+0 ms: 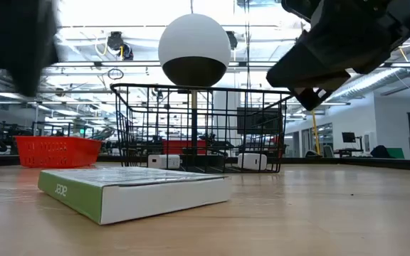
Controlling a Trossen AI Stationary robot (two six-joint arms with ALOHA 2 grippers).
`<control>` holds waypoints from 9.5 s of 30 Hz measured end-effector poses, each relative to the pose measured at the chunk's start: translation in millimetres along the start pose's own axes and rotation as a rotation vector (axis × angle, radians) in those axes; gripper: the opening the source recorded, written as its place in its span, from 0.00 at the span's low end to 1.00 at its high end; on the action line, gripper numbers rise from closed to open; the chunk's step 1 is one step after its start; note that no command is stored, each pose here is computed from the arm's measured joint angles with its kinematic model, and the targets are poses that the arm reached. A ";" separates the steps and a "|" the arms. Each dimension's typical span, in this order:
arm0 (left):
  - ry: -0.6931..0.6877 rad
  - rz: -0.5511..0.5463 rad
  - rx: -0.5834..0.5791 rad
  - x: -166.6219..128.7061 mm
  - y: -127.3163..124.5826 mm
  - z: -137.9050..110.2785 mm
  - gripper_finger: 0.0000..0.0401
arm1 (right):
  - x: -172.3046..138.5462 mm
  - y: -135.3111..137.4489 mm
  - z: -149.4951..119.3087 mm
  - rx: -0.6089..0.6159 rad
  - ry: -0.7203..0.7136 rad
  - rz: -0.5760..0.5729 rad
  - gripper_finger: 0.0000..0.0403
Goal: Pick and place items into bin
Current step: Put the white card reader box into the orange bin
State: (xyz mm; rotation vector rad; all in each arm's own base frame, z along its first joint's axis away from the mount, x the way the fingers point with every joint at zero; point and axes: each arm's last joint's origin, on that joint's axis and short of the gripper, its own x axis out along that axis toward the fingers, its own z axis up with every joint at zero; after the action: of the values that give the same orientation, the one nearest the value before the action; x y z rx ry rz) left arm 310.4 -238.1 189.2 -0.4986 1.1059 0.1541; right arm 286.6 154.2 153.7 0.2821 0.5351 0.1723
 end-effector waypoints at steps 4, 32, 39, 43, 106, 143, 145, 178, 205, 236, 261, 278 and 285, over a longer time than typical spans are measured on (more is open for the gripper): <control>0.037 0.105 -0.114 10.5 16.3 -18.4 0.00 | 9.1 -3.9 -8.0 0.066 -0.015 -0.061 0.00; -0.076 0.108 -0.194 51.0 58.4 -5.4 0.00 | 83.6 -11.3 -5.8 0.142 0.183 -0.100 0.00; -0.111 0.110 -0.195 52.0 58.4 -2.9 0.00 | 83.1 5.2 0.9 0.089 0.098 0.011 0.00; -0.140 0.107 -0.206 52.9 57.8 -1.5 0.00 | 82.9 8.0 7.9 0.085 0.034 0.009 0.00; -0.241 -0.027 -0.178 52.2 46.4 14.9 0.02 | 84.7 -8.2 5.5 0.008 0.054 -0.116 0.00; -0.246 -0.066 -0.154 51.1 41.7 14.0 0.02 | 83.9 -10.7 1.3 -0.001 0.104 -0.137 0.17; -0.246 -0.067 -0.152 50.9 41.1 13.4 0.02 | 83.9 -10.4 1.4 0.002 0.104 -0.137 0.18; -0.283 -0.066 -0.063 44.9 22.8 -15.8 0.02 | 83.6 -13.4 -1.1 0.023 0.147 -0.134 0.19; -0.415 -0.010 0.012 38.0 11.9 -37.5 0.02 | 74.4 -27.9 0.1 0.047 0.256 -0.226 0.19; -0.844 -0.437 0.410 -65.5 53.1 -66.2 0.02 | -43.2 7.9 106.3 0.090 0.034 0.081 0.19; -0.959 -0.635 0.561 -64.7 157.6 -73.7 0.02 | -36.0 4.2 98.0 0.523 0.123 0.047 0.58; -0.971 -0.619 0.627 -62.3 162.8 -65.6 0.02 | 19.8 35.9 119.7 0.494 0.371 -0.159 0.56; -0.961 -0.638 0.653 -62.1 162.3 -66.3 0.02 | 47.1 29.5 117.1 0.547 0.453 -0.142 0.56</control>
State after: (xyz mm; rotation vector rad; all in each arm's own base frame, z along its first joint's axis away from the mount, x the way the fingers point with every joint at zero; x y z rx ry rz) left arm 169.6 -117.9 170.8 -0.1164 -0.0071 -0.4815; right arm 385.2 167.6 236.7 0.7449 1.0493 -0.0572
